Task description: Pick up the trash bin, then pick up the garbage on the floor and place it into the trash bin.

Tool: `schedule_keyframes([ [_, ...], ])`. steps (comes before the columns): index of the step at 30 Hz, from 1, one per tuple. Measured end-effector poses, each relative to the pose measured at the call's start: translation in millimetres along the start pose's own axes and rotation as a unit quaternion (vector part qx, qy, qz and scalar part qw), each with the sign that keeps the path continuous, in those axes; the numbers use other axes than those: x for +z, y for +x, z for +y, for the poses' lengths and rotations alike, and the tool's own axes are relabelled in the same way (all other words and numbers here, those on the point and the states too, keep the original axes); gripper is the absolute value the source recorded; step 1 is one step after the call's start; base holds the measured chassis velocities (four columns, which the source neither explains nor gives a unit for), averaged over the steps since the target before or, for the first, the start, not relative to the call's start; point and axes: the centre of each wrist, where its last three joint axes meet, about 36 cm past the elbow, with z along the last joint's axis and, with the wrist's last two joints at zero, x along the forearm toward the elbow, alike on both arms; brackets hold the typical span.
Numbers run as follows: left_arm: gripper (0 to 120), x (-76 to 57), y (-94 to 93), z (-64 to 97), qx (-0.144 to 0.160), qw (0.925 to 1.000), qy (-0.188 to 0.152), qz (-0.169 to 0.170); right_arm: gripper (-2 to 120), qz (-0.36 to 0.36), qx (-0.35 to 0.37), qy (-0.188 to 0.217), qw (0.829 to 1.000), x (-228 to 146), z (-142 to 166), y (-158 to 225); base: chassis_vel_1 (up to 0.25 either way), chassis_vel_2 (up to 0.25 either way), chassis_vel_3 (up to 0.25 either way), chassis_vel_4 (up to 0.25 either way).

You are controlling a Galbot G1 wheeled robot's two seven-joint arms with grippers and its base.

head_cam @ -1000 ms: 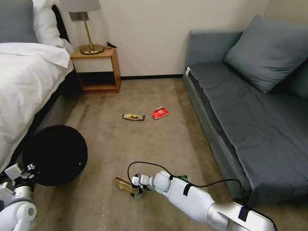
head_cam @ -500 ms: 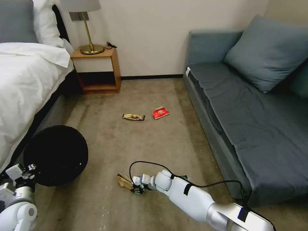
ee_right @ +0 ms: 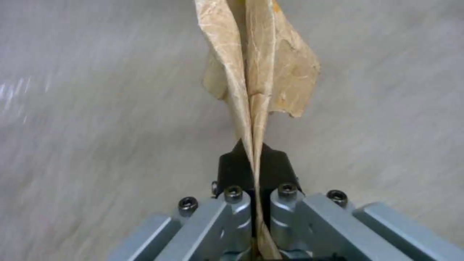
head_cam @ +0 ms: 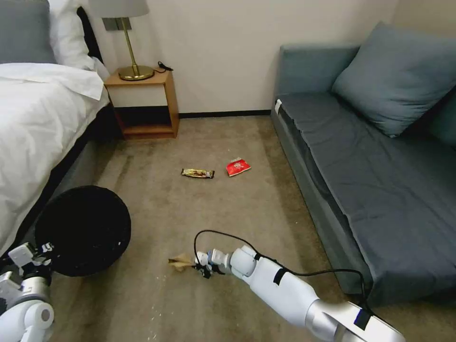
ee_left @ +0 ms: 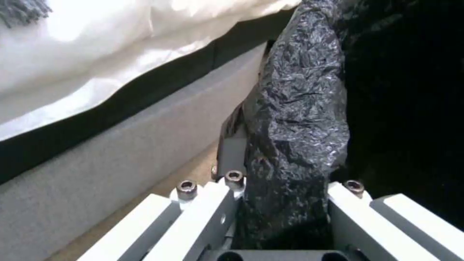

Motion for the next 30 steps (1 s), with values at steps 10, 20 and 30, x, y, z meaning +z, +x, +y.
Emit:
schedule_keyframes([
  [10, 3, 9.6, 0.7, -12.8, 0.023, 0.9997, -0.001, 0.005, 0, -0.175, 0.072, -0.001, 0.982, -148, -56, 17, 0.0, 0.0, 0.0, 0.0],
  [20, 3, 11.2, -2.4, -21.4, 0.028, 0.9996, 0.002, -0.001, 0, -0.24, 0.029, 0.028, 0.97, -262, -22, 23, 0.0, 0.0, 0.0, 0.0],
  [30, 3, 7.3, 6.5, -31.5, 0.05, 0.9987, 0.006, -0.01, 0, -0.189, 0.042, 0.031, 0.981, -230, -27, 1, 0.0, 0.0, 0.0, 0.0],
])
